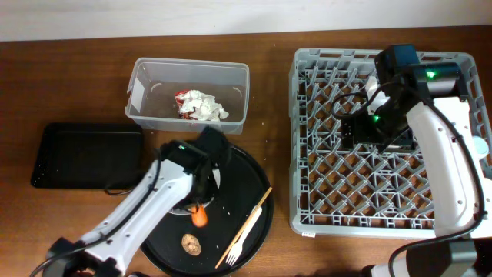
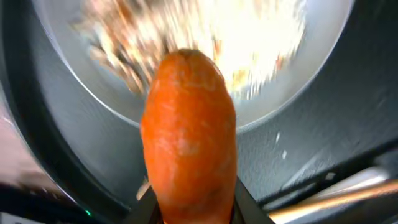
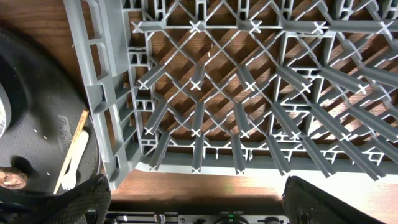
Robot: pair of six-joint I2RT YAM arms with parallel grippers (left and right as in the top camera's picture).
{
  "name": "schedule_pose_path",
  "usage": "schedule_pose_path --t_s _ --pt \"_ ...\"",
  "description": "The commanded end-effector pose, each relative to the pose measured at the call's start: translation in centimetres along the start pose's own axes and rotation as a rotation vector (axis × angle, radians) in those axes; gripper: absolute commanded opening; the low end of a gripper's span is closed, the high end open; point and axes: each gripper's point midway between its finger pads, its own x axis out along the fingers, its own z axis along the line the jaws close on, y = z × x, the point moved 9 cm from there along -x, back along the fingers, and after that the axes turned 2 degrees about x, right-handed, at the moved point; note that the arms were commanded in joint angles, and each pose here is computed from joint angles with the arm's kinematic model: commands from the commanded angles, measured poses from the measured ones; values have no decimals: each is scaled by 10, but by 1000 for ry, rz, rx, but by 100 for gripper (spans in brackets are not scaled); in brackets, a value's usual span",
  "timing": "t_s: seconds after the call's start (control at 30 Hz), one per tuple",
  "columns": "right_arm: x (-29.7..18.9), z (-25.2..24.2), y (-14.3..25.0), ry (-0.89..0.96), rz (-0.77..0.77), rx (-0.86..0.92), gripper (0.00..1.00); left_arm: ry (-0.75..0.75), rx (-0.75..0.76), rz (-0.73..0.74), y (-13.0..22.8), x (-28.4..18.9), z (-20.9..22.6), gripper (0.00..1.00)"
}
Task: Sort waste into correct bins and load items into the dishwasher rack
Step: 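Grasp the carrot and place it on the black tray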
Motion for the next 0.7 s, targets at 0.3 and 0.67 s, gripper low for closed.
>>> schedule_pose_path --t_s 0.3,0.67 --pt "-6 -5 6 33 -15 5 92 -16 -643 -406 -128 -13 199 0" --pt "-6 -5 6 33 -14 5 91 -77 -849 -371 -159 59 269 13"
